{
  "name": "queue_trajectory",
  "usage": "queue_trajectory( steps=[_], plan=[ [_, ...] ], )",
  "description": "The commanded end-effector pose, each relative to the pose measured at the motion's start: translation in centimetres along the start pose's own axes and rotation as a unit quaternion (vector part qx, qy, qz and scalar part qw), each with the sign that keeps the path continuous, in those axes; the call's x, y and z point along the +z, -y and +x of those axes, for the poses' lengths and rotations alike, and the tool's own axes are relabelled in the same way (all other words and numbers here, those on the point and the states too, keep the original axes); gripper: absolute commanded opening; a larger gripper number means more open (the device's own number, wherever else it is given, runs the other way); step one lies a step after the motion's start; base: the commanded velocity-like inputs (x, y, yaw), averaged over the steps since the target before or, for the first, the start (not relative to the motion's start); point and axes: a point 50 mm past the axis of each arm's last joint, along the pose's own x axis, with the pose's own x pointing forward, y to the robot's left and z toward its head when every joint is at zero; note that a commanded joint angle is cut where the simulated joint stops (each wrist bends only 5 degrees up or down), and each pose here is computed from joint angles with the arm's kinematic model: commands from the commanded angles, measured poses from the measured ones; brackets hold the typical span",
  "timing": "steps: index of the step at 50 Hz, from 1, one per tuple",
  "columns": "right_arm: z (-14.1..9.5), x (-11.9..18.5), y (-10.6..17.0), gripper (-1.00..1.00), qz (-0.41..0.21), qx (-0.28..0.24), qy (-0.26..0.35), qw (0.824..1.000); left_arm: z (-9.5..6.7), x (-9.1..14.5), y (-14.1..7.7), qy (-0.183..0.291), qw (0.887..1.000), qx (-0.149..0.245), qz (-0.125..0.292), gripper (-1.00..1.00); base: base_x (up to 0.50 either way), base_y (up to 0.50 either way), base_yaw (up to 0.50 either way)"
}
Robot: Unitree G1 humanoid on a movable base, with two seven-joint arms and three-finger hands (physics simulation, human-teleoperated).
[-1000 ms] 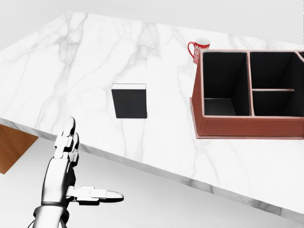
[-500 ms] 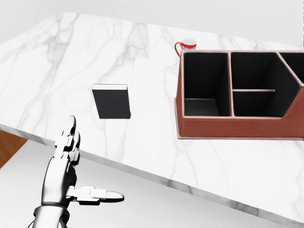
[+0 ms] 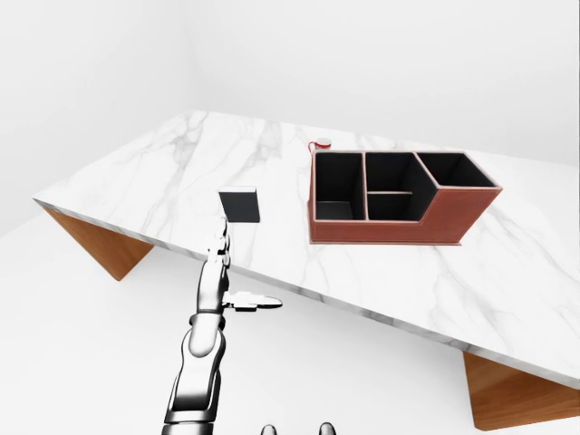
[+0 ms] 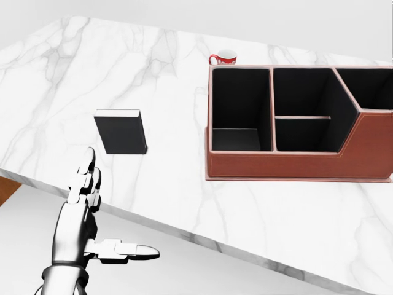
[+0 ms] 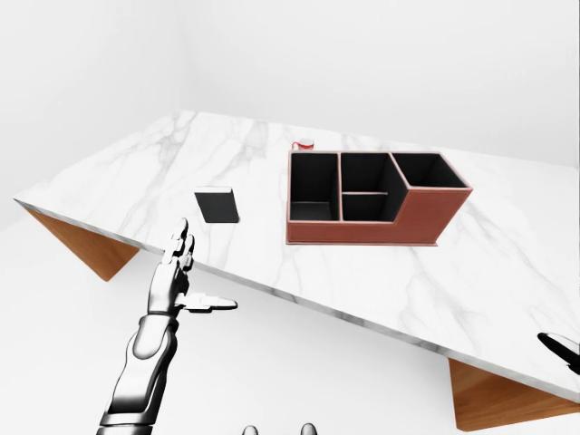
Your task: Pick up the book and place it in the left compartment of the caddy.
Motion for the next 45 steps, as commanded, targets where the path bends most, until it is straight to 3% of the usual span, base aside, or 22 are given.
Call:
queue_trajectory(
  steps=[1, 24, 45],
  plan=[
    [-0.06, 0.06, -0.03, 1.0, -0.001, 0.001, 0.001, 1.0, -0.01, -0.04, -0.01, -0.001, 1.0, -0.001, 0.001, 1.0, 0.07, -0.19, 0.0],
    [-0.07, 0.09, -0.01, 1.0, 0.003, 0.003, 0.002, 1.0, -0.13, 0.04, 0.18, 0.001, 1.0, -0.007, 0.003, 1.0, 0.07, -0.18, 0.0],
    [-0.06, -0.09, -0.03, 1.0, -0.006, 0.002, -0.003, 1.0, -0.12, 0.05, 0.23, 0.001, 1.0, -0.008, 0.005, 1.0, 0.01, -0.01, 0.0]
  ],
)
